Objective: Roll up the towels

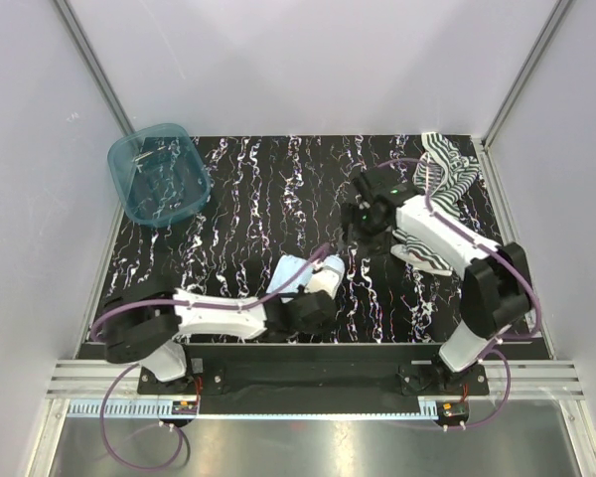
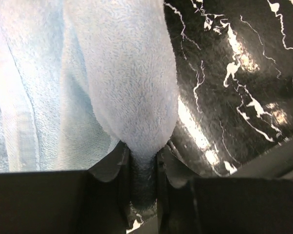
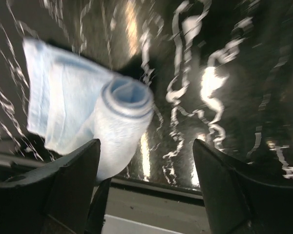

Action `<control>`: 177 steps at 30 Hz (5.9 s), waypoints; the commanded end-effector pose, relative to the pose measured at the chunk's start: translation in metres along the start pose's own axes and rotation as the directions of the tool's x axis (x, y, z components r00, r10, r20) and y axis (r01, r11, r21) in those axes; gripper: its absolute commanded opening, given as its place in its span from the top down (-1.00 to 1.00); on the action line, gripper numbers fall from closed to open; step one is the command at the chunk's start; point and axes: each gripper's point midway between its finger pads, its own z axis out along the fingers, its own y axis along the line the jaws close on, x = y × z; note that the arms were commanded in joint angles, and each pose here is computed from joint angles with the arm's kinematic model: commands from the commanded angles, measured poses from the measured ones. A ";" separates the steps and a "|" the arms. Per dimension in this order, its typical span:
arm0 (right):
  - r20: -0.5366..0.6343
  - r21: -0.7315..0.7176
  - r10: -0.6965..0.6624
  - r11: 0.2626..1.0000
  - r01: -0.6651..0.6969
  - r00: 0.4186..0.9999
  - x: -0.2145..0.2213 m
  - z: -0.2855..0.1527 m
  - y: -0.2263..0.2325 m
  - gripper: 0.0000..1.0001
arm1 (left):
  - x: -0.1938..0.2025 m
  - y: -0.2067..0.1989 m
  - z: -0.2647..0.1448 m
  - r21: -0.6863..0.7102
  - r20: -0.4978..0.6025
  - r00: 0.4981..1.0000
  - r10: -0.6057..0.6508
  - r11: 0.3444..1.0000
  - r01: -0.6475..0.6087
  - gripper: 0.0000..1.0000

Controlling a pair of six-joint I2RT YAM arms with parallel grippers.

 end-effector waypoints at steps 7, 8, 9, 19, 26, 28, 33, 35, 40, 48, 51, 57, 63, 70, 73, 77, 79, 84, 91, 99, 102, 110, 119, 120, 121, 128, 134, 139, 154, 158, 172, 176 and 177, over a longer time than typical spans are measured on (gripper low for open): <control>0.299 -0.242 0.055 0.970 0.020 0.953 -0.038 -0.094 0.021 -0.70 | 0.001 -0.003 -0.033 0.336 -0.043 0.948 -0.316 0.889 0.312 1.00; 0.278 -0.305 0.065 0.952 0.024 0.958 -0.031 -0.095 0.030 -0.70 | -0.008 -0.010 -0.039 0.411 -0.045 0.936 -0.350 0.847 0.337 1.00; 0.268 -0.339 0.084 0.941 0.013 0.960 -0.025 -0.084 0.031 -0.70 | -0.005 0.002 -0.038 0.417 -0.061 0.910 -0.409 0.818 0.396 1.00; 0.167 -0.601 0.141 0.799 -0.013 0.976 0.023 -0.054 0.052 -0.71 | -0.007 0.029 -0.043 0.574 -0.177 0.732 -0.658 0.535 0.620 1.00; 0.123 -0.699 0.153 0.715 -0.024 0.981 0.047 -0.022 0.075 -0.69 | -0.015 0.033 -0.051 0.666 -0.266 0.640 -0.721 0.342 0.663 1.00; 0.106 -0.711 0.133 0.703 -0.019 0.985 0.056 -0.007 0.087 -0.69 | -0.009 0.034 -0.045 0.649 -0.305 0.611 -0.731 0.311 0.695 1.00; 0.079 -0.723 0.139 0.690 -0.039 0.987 0.061 0.028 0.098 -0.62 | -0.009 0.032 -0.041 0.654 -0.328 0.599 -0.731 0.282 0.702 1.00; 0.072 -0.712 0.138 0.701 -0.046 0.988 0.062 0.038 0.098 -0.60 | -0.008 0.032 -0.040 0.647 -0.334 0.595 -0.731 0.281 0.709 1.00; 0.061 -0.667 0.133 0.743 -0.059 0.989 0.064 0.064 0.093 -0.50 | -0.008 0.034 -0.037 0.631 -0.313 0.618 -0.721 0.328 0.702 1.00; 0.043 -0.662 0.130 0.746 -0.070 0.991 0.070 0.068 0.095 0.48 | -0.010 0.046 -0.029 0.557 -0.244 0.704 -0.667 0.498 0.665 0.51; 0.043 -0.601 0.104 0.797 -0.058 0.994 0.071 0.063 0.089 0.68 | -0.018 0.065 -0.029 0.443 -0.163 0.765 -0.623 0.647 0.621 -0.15; 0.022 -0.419 0.023 0.908 -0.012 0.999 0.075 0.058 0.071 0.73 | -0.040 0.111 -0.050 0.221 -0.003 0.860 -0.510 0.839 0.498 -0.82; -0.044 -0.233 -0.054 0.972 0.043 0.998 0.083 0.063 0.059 0.81 | -0.058 0.145 -0.071 -0.027 0.143 0.893 -0.426 0.901 0.434 -0.98; -0.107 -0.091 -0.079 0.993 0.070 0.991 0.081 0.061 0.048 0.86 | -0.103 0.121 -0.115 -0.197 0.378 0.911 -0.167 0.947 0.255 -0.98; -0.142 -0.060 -0.095 0.994 0.087 0.985 0.083 0.063 0.046 0.88 | -0.102 0.092 -0.120 -0.206 0.372 0.926 -0.067 0.967 0.153 -0.97; -0.186 -0.015 -0.118 0.993 0.117 0.976 0.088 0.067 0.042 0.87 | -0.104 0.046 -0.127 -0.223 0.390 0.919 0.057 0.974 0.034 -0.96; -0.188 -0.018 -0.121 0.993 0.119 0.975 0.087 0.066 0.045 0.86 | -0.093 0.025 -0.118 -0.231 0.372 0.922 0.103 0.973 -0.015 -0.96; -0.202 -0.033 -0.131 0.991 0.127 0.971 0.089 0.063 0.051 0.87 | -0.067 0.005 -0.091 -0.219 0.324 0.940 0.110 0.975 -0.039 -0.98; -0.219 -0.044 -0.140 0.990 0.134 0.966 0.095 0.062 0.054 0.88 | -0.036 0.001 -0.044 -0.209 0.205 0.973 0.107 0.976 -0.063 -0.98; -0.235 -0.067 -0.134 0.990 0.121 0.963 0.098 0.062 0.060 0.77 | 0.005 0.005 -0.019 -0.162 0.102 0.992 0.076 0.985 -0.059 -0.97; -0.235 -0.070 -0.144 0.989 0.131 0.961 0.097 0.060 0.061 0.61 | 0.012 0.007 -0.017 -0.152 0.093 0.994 0.059 0.987 -0.044 -0.87; -0.207 -0.042 -0.158 0.987 0.152 0.966 0.085 0.053 0.058 -0.07 | 0.020 0.012 -0.011 -0.055 0.060 0.998 -0.021 0.998 0.024 0.12; 0.111 -0.091 0.001 0.996 0.009 0.994 -0.001 -0.002 0.058 -0.74 | 0.025 0.036 -0.011 0.108 0.056 0.976 -0.212 0.973 0.205 0.15; 0.136 -0.110 0.014 0.994 0.001 0.991 -0.007 -0.008 0.060 -0.74 | 0.016 0.035 -0.014 0.153 0.084 0.964 -0.253 0.959 0.239 0.14; 0.171 -0.136 0.031 0.991 -0.007 0.985 -0.014 -0.012 0.062 -0.77 | 0.016 0.038 -0.014 0.184 0.069 0.956 -0.286 0.945 0.270 0.14; 0.234 -0.321 0.057 0.947 0.022 0.970 -0.008 -0.028 0.076 -0.77 | 0.013 0.048 -0.026 0.380 0.050 0.878 -0.476 0.822 0.424 0.13; 0.140 -0.494 0.082 0.869 -0.002 0.987 0.024 -0.009 0.090 -0.76 | 0.021 0.059 -0.031 0.495 0.010 0.796 -0.605 0.695 0.522 0.21; 0.081 -0.611 0.126 0.790 -0.051 0.989 0.043 0.017 0.095 -0.73 | 0.030 0.066 -0.027 0.508 -0.050 0.750 -0.659 0.630 0.587 0.25; 0.023 -0.717 0.120 0.694 -0.067 0.992 0.073 0.075 0.113 -0.64 | 0.033 0.064 -0.026 0.541 -0.127 0.690 -0.713 0.533 0.651 0.24; -0.012 -0.725 0.103 0.684 -0.080 0.995 0.084 0.085 0.120 -0.33 | 0.033 0.065 -0.025 0.542 -0.130 0.686 -0.716 0.528 0.654 0.23; 0.032 -0.718 0.056 0.695 -0.016 0.998 0.082 0.070 0.135 0.41 | 0.029 0.065 -0.029 0.540 -0.119 0.732 -0.670 0.576 0.614 -0.98; 0.076 -0.697 0.042 0.717 0.023 0.996 0.071 0.055 0.133 0.41 | 0.023 0.074 -0.037 0.482 -0.093 0.760 -0.643 0.639 0.600 -0.98; 0.095 -0.694 0.034 0.719 0.042 0.995 0.067 0.046 0.133 0.41 | 0.009 0.082 -0.037 0.456 -0.038 0.772 -0.635 0.677 0.578 -0.98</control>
